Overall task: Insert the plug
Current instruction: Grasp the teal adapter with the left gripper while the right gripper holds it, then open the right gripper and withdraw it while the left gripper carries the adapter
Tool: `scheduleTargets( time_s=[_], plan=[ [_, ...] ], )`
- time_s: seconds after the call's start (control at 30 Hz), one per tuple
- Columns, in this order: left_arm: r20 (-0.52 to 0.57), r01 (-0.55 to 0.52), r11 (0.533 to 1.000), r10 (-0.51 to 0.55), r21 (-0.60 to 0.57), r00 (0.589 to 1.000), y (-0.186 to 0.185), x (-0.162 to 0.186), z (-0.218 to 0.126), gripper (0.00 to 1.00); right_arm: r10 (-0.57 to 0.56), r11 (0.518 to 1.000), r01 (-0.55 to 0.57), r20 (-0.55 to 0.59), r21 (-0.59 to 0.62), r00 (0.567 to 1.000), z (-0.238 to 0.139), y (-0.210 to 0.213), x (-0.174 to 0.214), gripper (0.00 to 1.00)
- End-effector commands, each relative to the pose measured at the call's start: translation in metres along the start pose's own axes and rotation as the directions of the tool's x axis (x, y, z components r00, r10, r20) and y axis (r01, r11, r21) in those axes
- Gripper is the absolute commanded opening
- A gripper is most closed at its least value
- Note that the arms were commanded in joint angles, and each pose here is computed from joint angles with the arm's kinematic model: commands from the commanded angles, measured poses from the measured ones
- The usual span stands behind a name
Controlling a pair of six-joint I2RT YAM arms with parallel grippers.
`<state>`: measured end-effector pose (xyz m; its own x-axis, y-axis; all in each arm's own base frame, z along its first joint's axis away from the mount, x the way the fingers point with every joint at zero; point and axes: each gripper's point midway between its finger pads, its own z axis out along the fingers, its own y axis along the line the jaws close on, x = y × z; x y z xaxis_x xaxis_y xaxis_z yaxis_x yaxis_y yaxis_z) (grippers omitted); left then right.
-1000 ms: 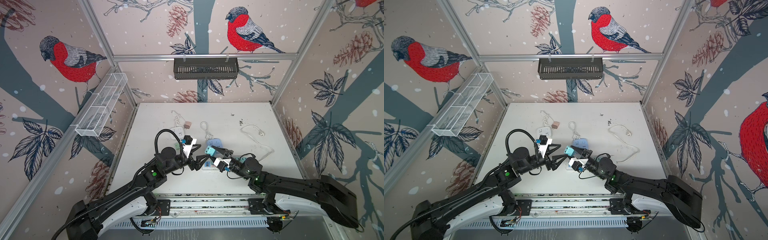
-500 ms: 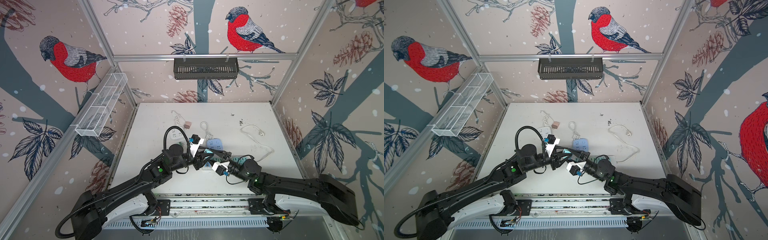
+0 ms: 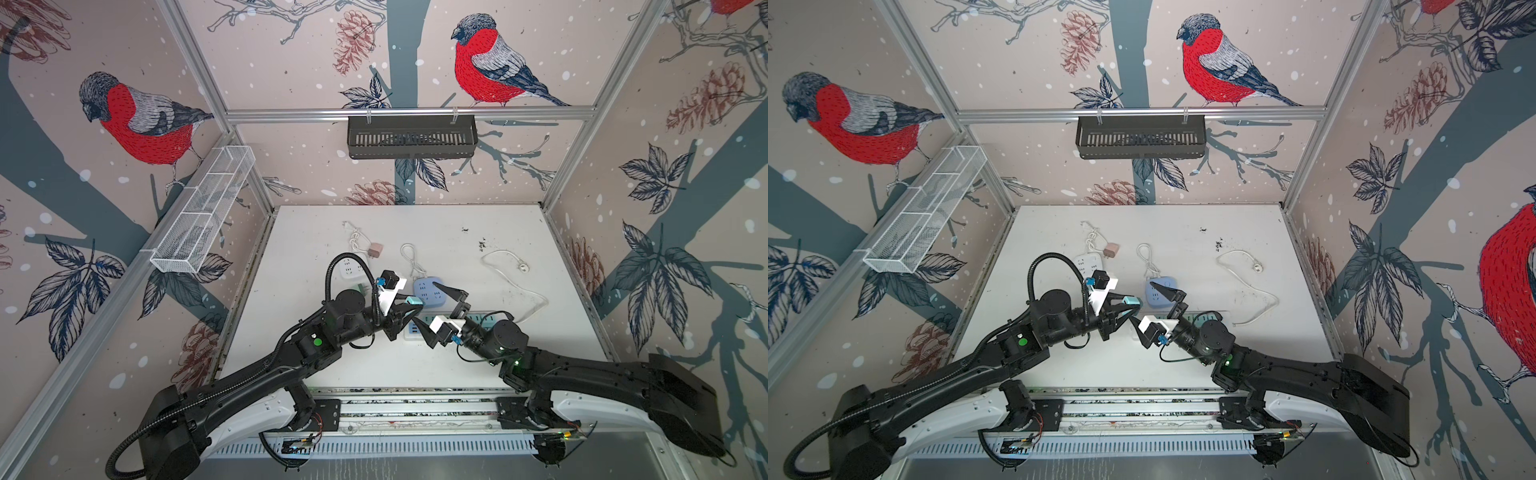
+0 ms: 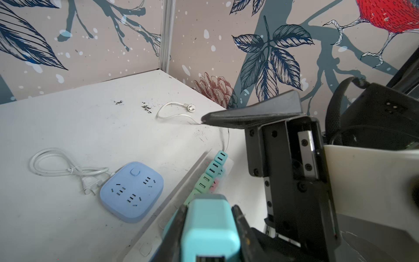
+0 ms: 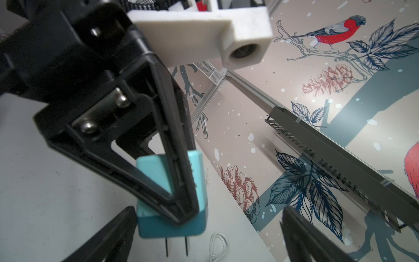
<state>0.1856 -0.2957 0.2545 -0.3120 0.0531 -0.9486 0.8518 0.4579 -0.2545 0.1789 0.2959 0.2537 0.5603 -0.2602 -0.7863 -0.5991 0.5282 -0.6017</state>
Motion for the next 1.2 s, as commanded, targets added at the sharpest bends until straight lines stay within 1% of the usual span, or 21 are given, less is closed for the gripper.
scheduleTargets(
  time_s=[0.0, 0.1, 0.17, 0.23, 0.3, 0.33, 0.4, 0.43, 0.5, 0.63, 0.73, 0.8, 0.87, 0.9, 0.93, 0.97, 1.0, 1.07, 1.13, 1.17],
  plan=[
    [0.004, -0.11, 0.99, 0.111, -0.086, 0.994, 0.014, 0.002, -0.005, 0.0, 0.154, 0.979, -0.142, -0.079, 0.143, 0.985, -0.01, -0.026, 0.018, 1.0],
    [0.001, -0.192, 0.969, 0.194, -0.155, 0.981, 0.026, 0.007, -0.012, 0.0, 0.258, 0.951, -0.227, -0.131, 0.211, 0.957, -0.02, -0.044, 0.035, 1.0],
    [-0.009, -0.253, 0.952, 0.256, -0.171, 0.967, 0.03, 0.012, -0.014, 0.0, 0.322, 0.924, -0.273, -0.159, 0.269, 0.933, -0.028, -0.057, 0.05, 1.0],
    [-0.027, -0.3, 0.934, 0.3, -0.192, 0.953, 0.035, 0.016, -0.015, 0.0, 0.392, 0.876, -0.316, -0.156, 0.365, 0.907, -0.042, -0.077, 0.067, 1.0],
    [-0.039, -0.315, 0.917, 0.315, -0.243, 0.948, 0.044, 0.015, -0.016, 0.0, 0.445, 0.831, -0.349, -0.139, 0.434, 0.885, -0.055, -0.091, 0.08, 1.0],
    [-0.047, -0.323, 0.915, 0.321, -0.243, 0.946, 0.045, 0.018, -0.015, 0.0, 0.473, 0.803, -0.37, -0.124, 0.467, 0.872, -0.062, -0.098, 0.086, 1.0],
    [-0.084, -0.419, 0.894, 0.411, -0.156, 0.908, 0.034, 0.028, -0.011, 0.0, 0.525, 0.754, -0.413, -0.09, 0.511, 0.846, -0.072, -0.108, 0.094, 1.0],
    [-0.087, -0.445, 0.887, 0.437, -0.121, 0.895, 0.029, 0.031, -0.009, 0.0, 0.548, 0.728, -0.431, -0.075, 0.533, 0.833, -0.078, -0.113, 0.1, 1.0],
    [-0.093, -0.459, 0.881, 0.451, -0.11, 0.888, 0.028, 0.034, -0.006, 0.0, 0.584, 0.684, -0.456, -0.052, 0.57, 0.81, -0.087, -0.121, 0.11, 1.0],
    [-0.104, -0.458, 0.883, 0.448, -0.105, 0.888, 0.029, 0.036, -0.002, 0.0, 0.663, 0.56, -0.478, -0.02, 0.677, 0.748, -0.107, -0.141, 0.141, 1.0],
    [-0.12, -0.491, 0.869, 0.481, -0.067, 0.868, 0.026, 0.039, 0.003, 0.0, 0.71, 0.457, -0.469, 0.007, 0.756, 0.704, -0.126, -0.156, 0.168, 1.0],
    [-0.142, -0.512, 0.857, 0.501, -0.058, 0.854, 0.027, 0.039, 0.007, 0.0, 0.735, 0.405, -0.488, 0.042, 0.773, 0.676, -0.136, -0.161, 0.181, 1.0],
    [-0.173, -0.521, 0.852, 0.506, -0.054, 0.845, 0.029, 0.038, 0.011, 0.0, 0.761, 0.316, -0.503, 0.102, 0.804, 0.641, -0.151, -0.169, 0.194, 1.0],
    [-0.195, -0.516, 0.854, 0.496, -0.066, 0.846, 0.033, 0.037, 0.014, 0.0, 0.774, 0.25, -0.507, 0.145, 0.825, 0.617, -0.161, -0.174, 0.203, 1.0],
    [-0.218, -0.507, 0.858, 0.481, -0.081, 0.849, 0.037, 0.036, 0.017, 0.0, 0.781, 0.195, -0.512, 0.184, 0.837, 0.597, -0.17, -0.178, 0.209, 1.0],
    [-0.237, -0.5, 0.861, 0.469, -0.094, 0.851, 0.04, 0.036, 0.019, 0.0, 0.785, 0.163, -0.514, 0.205, 0.842, 0.584, -0.175, -0.18, 0.214, 1.0],
    [-0.258, -0.508, 0.857, 0.472, -0.09, 0.843, 0.043, 0.038, 0.023, 0.0, 0.793, 0.142, -0.518, 0.216, 0.844, 0.569, -0.178, -0.182, 0.218, 1.0],
    [-0.301, -0.522, 0.849, 0.478, -0.083, 0.825, 0.048, 0.042, 0.031, 0.0, 0.81, 0.147, -0.528, 0.204, 0.836, 0.549, -0.174, -0.182, 0.222, 1.0],
    [-0.331, -0.527, 0.847, 0.477, -0.077, 0.814, 0.052, 0.046, 0.041, 0.0, 0.819, 0.136, -0.534, 0.208, 0.835, 0.534, -0.173, -0.18, 0.226, 1.0],
    [-0.341, -0.527, 0.847, 0.477, -0.067, 0.81, 0.053, 0.047, 0.045, 0.0, 0.821, 0.138, -0.539, 0.208, 0.831, 0.531, -0.173, -0.178, 0.228, 1.0]
  ],
)
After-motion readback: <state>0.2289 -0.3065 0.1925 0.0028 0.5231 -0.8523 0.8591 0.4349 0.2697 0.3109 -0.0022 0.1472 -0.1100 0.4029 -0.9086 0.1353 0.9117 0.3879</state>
